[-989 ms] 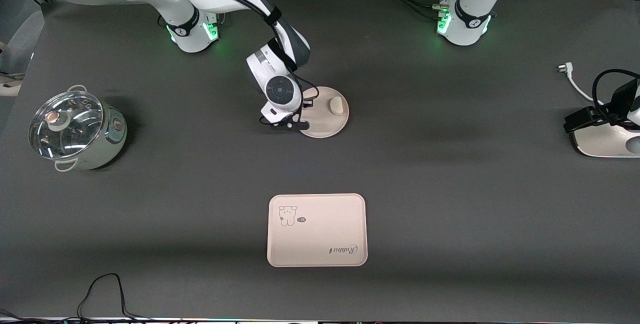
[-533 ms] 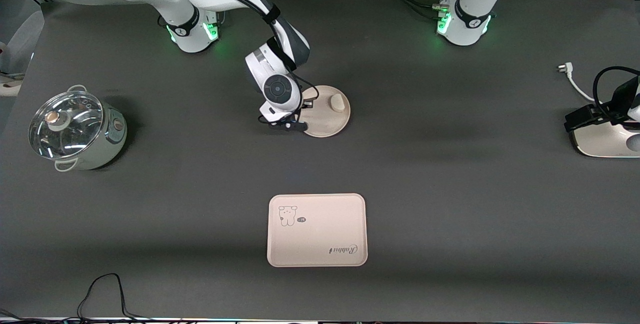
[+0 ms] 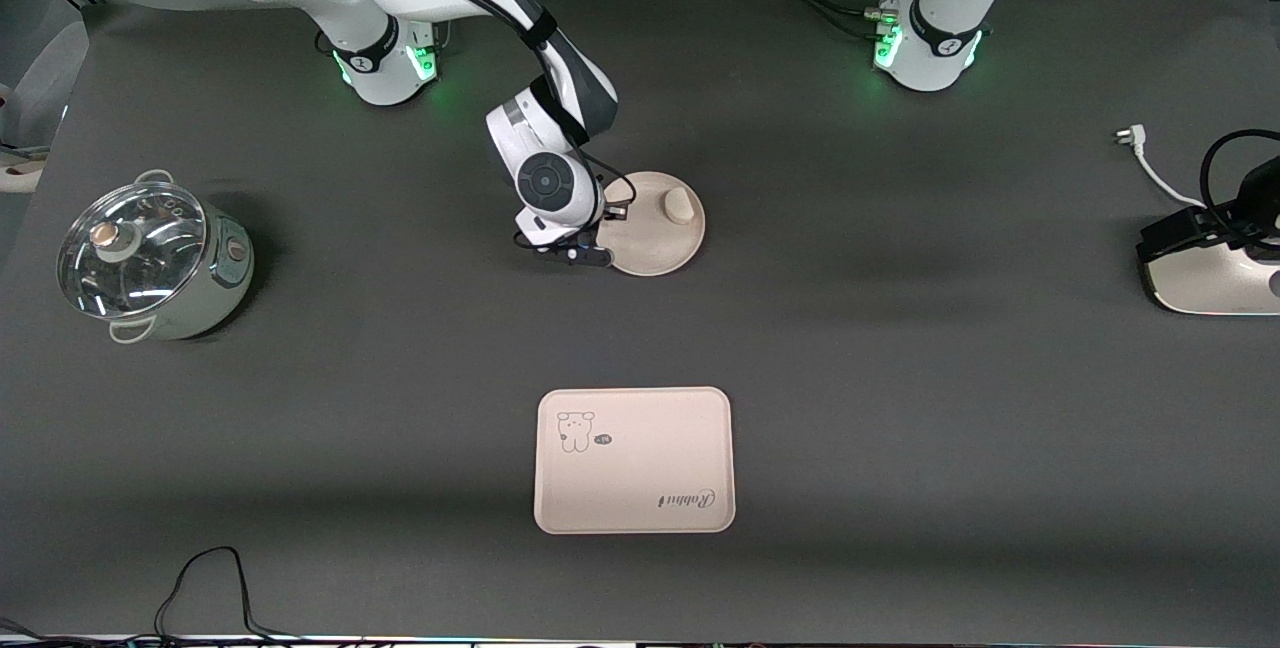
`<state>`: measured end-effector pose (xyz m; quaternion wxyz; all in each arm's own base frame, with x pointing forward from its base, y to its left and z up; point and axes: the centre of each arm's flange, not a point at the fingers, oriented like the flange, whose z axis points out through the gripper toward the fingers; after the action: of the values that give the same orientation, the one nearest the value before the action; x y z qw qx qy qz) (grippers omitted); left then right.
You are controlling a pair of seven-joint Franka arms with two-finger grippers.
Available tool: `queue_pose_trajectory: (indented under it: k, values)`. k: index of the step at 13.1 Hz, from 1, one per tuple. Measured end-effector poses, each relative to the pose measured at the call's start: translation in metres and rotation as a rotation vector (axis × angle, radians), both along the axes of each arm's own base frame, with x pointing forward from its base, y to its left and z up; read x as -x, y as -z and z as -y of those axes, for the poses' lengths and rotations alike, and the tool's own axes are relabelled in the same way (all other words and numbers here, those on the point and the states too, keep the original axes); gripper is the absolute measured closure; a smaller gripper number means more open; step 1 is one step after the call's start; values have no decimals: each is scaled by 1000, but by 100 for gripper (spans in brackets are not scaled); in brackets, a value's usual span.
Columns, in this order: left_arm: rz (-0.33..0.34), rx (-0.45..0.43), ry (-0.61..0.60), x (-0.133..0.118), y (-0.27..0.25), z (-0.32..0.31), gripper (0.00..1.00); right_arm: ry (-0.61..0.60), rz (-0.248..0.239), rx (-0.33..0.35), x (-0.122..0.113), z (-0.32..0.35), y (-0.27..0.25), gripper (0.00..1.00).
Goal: Place bun in plate and plate on tray
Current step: 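Lift the plate with the right gripper and carry it onto the tray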
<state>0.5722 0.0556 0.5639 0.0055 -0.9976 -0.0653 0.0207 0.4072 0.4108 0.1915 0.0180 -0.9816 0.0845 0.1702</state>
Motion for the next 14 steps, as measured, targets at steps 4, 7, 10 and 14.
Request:
queue_pose_trajectory:
  k: [4, 7, 10, 14]
  values:
    - [1, 7, 14, 3, -2, -18, 0, 55, -15, -18, -35, 22, -32, 95]
    - [1, 10, 29, 8, -9, -15, 0, 85, -49, -36, -71, 39, -65, 95]
    - [-2, 11, 37, 8, -8, -12, 0, 97, -56, -64, -102, 54, -95, 95]
    - [-19, 15, 57, 9, 0, -8, 0, 133, 22, -131, -154, 74, -149, 95]
